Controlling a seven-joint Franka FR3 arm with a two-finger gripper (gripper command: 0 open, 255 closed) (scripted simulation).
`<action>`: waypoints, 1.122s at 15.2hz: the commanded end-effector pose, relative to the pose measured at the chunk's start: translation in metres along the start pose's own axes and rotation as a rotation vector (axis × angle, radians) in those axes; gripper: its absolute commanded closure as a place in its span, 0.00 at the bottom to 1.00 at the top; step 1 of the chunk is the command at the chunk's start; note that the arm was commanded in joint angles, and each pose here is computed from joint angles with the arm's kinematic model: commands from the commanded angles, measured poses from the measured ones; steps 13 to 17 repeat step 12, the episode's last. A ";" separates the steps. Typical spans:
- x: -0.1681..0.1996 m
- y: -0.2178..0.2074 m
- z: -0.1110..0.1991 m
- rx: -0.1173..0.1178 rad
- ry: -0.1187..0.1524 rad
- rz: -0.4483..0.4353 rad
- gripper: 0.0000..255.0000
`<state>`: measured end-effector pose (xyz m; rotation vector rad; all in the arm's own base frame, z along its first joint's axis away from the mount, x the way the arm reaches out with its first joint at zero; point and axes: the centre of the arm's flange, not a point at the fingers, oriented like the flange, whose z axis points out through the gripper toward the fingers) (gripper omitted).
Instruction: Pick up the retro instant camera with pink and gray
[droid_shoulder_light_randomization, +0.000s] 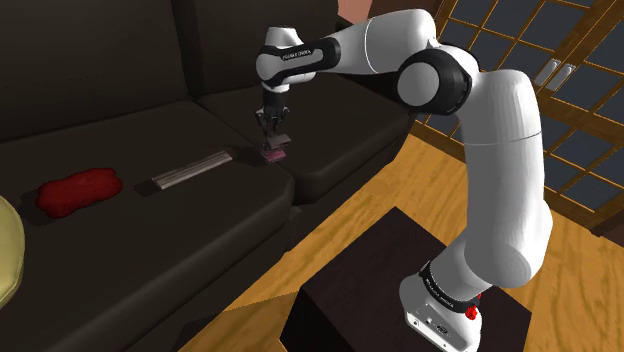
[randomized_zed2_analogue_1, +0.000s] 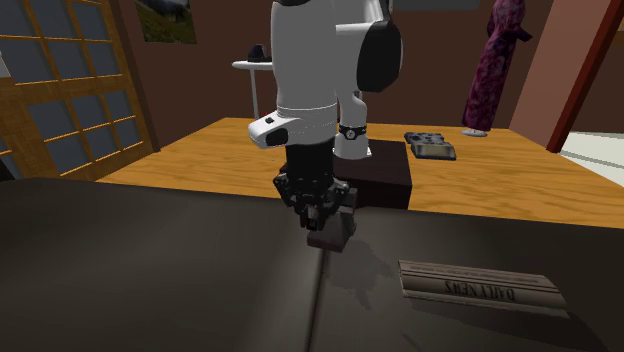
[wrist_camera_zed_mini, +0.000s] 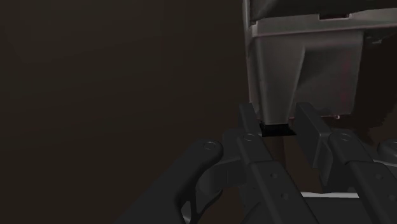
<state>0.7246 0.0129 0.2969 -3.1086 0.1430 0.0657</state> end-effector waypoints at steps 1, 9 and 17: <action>0.000 -0.001 -0.010 0.000 0.000 0.000 1.00; -0.002 -0.002 -0.053 0.000 0.000 0.000 1.00; -0.002 -0.002 -0.059 0.000 0.000 0.000 1.00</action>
